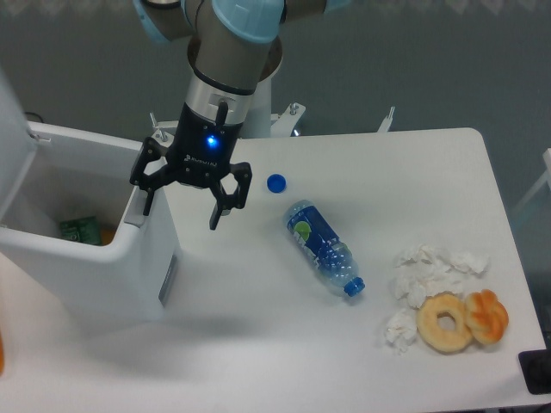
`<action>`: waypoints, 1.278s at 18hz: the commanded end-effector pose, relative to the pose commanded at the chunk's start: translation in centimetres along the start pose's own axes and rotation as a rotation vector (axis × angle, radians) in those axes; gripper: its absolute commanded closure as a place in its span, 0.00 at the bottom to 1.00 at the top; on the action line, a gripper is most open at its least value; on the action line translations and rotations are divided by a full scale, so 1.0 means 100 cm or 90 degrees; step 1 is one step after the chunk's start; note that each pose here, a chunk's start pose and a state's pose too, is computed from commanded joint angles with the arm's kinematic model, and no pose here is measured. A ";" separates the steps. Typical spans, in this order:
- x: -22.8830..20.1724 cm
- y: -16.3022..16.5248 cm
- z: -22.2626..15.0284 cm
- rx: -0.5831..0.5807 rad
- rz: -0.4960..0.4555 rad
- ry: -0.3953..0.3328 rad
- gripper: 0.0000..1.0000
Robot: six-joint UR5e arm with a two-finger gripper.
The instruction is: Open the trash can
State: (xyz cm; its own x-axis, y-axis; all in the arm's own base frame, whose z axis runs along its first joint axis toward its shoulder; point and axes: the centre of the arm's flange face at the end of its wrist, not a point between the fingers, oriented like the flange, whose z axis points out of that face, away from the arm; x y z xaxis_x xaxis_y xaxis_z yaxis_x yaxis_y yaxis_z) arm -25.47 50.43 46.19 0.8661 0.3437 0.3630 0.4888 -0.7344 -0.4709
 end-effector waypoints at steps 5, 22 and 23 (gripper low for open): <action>0.002 -0.005 -0.005 0.007 0.003 -0.001 0.00; -0.027 -0.039 -0.061 0.006 0.349 -0.172 0.00; -0.031 -0.039 -0.065 0.006 0.353 -0.179 0.00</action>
State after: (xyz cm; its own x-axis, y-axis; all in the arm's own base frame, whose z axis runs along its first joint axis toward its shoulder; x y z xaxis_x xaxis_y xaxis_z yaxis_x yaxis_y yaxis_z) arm -30.79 48.48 52.10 0.9851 0.0549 -0.1629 -0.0417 -0.8430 -0.5362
